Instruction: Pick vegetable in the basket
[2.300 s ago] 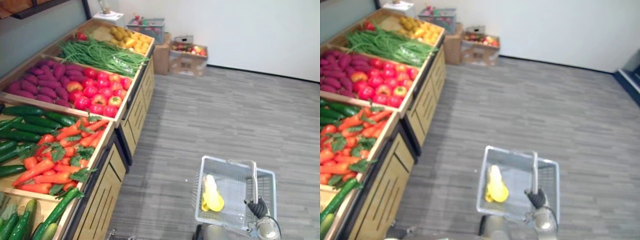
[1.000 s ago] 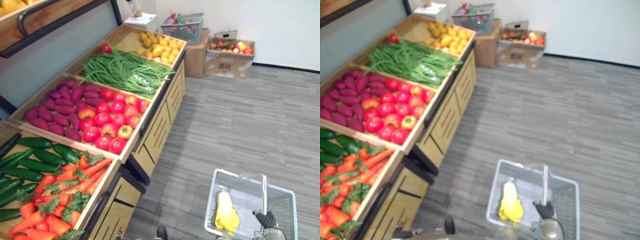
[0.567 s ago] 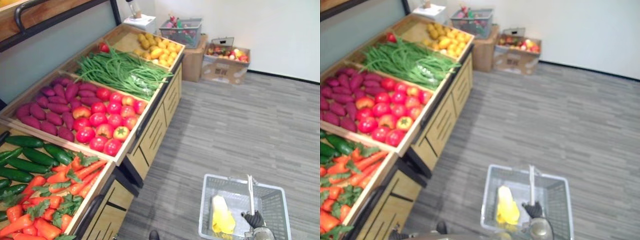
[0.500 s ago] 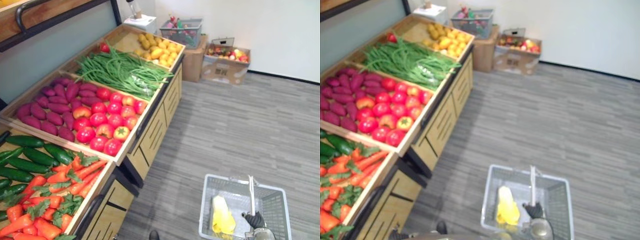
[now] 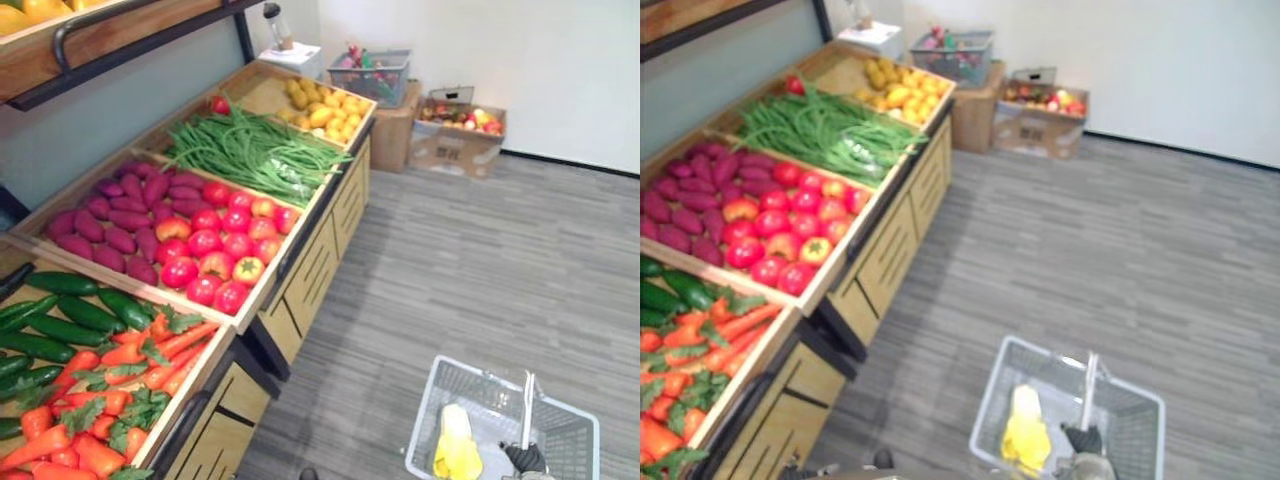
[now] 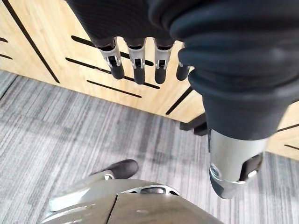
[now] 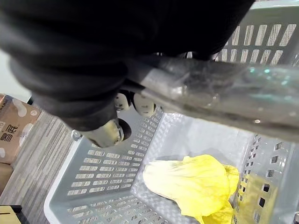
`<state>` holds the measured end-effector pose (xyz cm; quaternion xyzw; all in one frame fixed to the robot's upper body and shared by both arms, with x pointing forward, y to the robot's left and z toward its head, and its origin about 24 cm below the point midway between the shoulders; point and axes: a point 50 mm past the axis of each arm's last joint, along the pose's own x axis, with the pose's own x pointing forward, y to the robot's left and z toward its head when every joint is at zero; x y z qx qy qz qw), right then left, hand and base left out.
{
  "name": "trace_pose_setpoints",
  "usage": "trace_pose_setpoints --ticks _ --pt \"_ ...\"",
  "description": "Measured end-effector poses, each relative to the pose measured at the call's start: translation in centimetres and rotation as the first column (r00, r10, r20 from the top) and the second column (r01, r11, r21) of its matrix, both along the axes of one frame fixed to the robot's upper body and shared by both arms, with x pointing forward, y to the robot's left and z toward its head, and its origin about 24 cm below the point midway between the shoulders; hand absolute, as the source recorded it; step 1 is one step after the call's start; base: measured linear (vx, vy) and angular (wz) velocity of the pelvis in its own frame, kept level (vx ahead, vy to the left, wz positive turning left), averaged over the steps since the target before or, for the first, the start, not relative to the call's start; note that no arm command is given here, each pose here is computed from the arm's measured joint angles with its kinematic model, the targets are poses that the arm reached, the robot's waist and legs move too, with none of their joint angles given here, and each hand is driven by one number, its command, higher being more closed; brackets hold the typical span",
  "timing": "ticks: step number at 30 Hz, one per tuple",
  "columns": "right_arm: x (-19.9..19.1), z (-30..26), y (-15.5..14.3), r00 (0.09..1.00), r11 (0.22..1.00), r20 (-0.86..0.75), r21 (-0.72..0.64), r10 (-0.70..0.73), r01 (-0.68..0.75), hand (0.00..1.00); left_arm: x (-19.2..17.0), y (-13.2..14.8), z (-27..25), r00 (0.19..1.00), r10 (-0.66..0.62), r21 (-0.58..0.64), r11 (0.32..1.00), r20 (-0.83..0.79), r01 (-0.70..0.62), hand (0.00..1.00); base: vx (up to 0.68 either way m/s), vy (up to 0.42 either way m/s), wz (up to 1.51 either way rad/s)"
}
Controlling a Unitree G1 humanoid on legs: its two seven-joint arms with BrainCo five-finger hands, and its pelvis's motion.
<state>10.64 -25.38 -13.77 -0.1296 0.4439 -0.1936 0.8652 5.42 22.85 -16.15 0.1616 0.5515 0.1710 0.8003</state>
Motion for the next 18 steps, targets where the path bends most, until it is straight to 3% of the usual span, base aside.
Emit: trace_pose_setpoints --ticks 8,14,18 --pt "0.9 0.2 0.2 1.000 1.000 0.015 -0.003 0.021 -0.021 1.00 0.0 0.0 0.0 1.000 0.000 0.000 1.000 0.003 0.000 0.00 0.02 -0.020 0.22" --pt "3.3 1.1 -0.3 0.997 0.999 0.072 -0.039 0.021 -0.019 1.00 1.6 -0.2 0.5 0.994 0.055 -0.018 0.998 0.098 -0.053 0.00 -0.11 0.029 1.19" --pt "3.8 1.6 -1.0 0.996 0.997 0.080 -0.070 0.025 -0.019 1.00 -1.2 -1.5 -0.3 0.992 0.125 -0.058 0.991 0.008 -0.125 0.00 -0.11 0.151 1.03"
